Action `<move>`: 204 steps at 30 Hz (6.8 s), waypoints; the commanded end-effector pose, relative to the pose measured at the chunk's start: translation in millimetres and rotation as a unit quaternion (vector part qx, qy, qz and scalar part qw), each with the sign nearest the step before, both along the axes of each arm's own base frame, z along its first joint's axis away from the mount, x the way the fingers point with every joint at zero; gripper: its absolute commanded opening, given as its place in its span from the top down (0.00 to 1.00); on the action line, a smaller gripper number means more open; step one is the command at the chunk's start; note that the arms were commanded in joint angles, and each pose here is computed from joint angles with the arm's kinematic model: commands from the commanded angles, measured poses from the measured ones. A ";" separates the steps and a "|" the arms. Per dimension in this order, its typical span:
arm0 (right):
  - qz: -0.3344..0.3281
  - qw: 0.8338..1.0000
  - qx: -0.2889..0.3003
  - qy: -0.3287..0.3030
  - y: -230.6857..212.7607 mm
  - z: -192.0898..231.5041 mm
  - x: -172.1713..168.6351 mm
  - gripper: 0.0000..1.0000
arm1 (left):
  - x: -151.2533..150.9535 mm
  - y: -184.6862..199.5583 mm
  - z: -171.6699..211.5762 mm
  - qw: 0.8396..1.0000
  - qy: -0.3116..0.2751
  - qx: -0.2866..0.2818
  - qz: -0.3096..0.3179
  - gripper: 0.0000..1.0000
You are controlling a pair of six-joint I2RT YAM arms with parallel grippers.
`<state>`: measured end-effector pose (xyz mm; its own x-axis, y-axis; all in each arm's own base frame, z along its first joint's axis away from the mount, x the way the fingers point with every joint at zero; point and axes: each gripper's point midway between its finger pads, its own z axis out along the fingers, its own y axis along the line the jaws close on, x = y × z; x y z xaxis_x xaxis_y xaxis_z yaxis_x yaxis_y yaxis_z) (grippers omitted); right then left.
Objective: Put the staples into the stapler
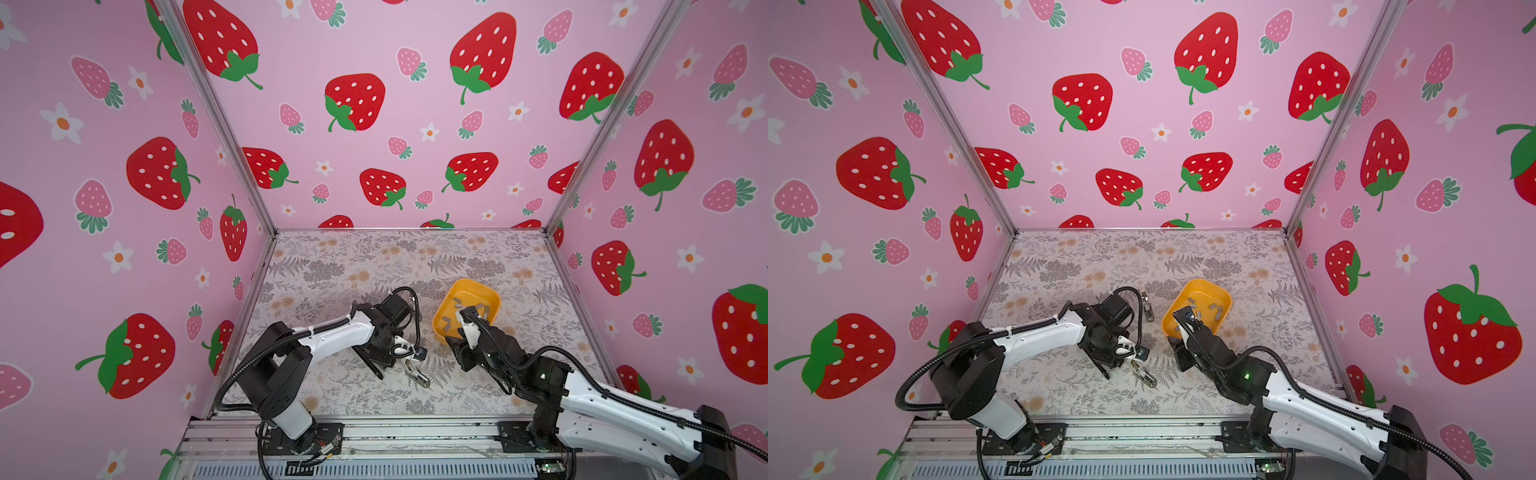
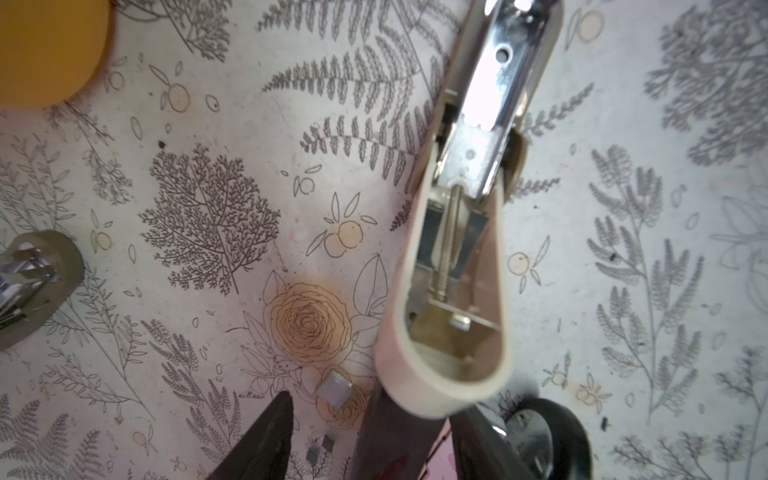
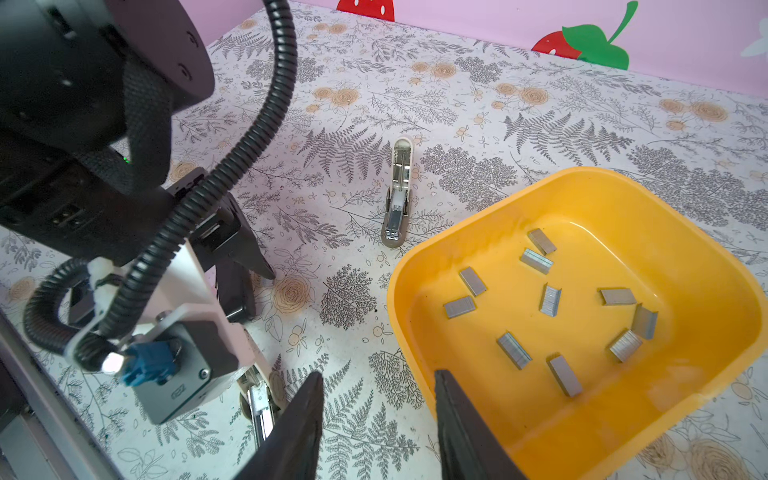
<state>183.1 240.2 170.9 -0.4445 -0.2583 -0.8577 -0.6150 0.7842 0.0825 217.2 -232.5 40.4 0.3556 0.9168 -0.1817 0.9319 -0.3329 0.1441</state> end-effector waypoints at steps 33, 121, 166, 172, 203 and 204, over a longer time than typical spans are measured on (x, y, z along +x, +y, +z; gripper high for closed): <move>-0.009 1.000 -0.004 0.009 -3.3 -6.2 2.5 0.55 | 21.5 5.9 2.7 0.999 -0.004 0.039 0.036 0.84; 0.244 0.965 -0.080 -0.045 188.1 -147.9 -48.2 0.77 | 145.7 84.7 280.7 0.779 -0.143 -0.397 0.464 0.14; 0.230 0.846 -0.186 -0.443 128.7 -13.2 -141.2 1.00 | -93.4 11.6 200.6 0.963 0.114 -0.232 0.078 0.19; 0.267 0.865 -0.116 -0.410 112.5 -9.8 -151.3 1.00 | -86.4 12.3 183.6 0.973 0.035 -0.229 -0.004 0.21; 0.293 0.868 -0.206 -0.343 105.3 -140.7 -154.0 1.00 | -46.2 22.0 167.2 0.972 0.005 -0.233 -0.004 0.21; 0.288 0.870 -0.209 -0.341 102.5 -143.8 -153.1 1.00 | -46.3 22.3 167.1 0.973 0.004 -0.232 -0.006 0.21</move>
